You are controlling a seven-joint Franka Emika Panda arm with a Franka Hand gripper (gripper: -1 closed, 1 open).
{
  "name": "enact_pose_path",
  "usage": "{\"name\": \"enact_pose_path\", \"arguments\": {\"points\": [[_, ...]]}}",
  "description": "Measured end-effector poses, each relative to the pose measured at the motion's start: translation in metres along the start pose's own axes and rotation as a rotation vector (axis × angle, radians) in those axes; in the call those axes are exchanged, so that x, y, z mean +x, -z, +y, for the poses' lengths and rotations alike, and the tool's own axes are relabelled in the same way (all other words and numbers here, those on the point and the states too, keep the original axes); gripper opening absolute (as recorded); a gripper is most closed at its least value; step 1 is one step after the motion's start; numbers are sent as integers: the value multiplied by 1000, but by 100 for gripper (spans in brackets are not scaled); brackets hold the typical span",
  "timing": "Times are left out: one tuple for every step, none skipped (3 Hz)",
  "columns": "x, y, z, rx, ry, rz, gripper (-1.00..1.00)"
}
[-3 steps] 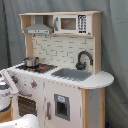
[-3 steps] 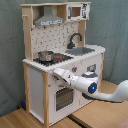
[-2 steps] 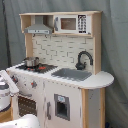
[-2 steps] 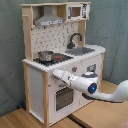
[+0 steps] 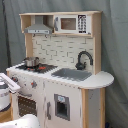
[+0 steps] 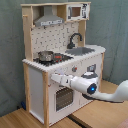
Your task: Play with the kitchen
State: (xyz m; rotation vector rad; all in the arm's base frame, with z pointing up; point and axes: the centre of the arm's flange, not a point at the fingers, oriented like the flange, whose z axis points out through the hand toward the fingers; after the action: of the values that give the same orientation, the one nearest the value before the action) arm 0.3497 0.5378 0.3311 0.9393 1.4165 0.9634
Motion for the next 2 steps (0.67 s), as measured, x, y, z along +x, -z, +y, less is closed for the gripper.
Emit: {"name": "enact_pose_path", "arguments": {"points": [[0,0,-1,-3,145,-6,-100],[0,0,-2,-6,282,-13,-100]]}}
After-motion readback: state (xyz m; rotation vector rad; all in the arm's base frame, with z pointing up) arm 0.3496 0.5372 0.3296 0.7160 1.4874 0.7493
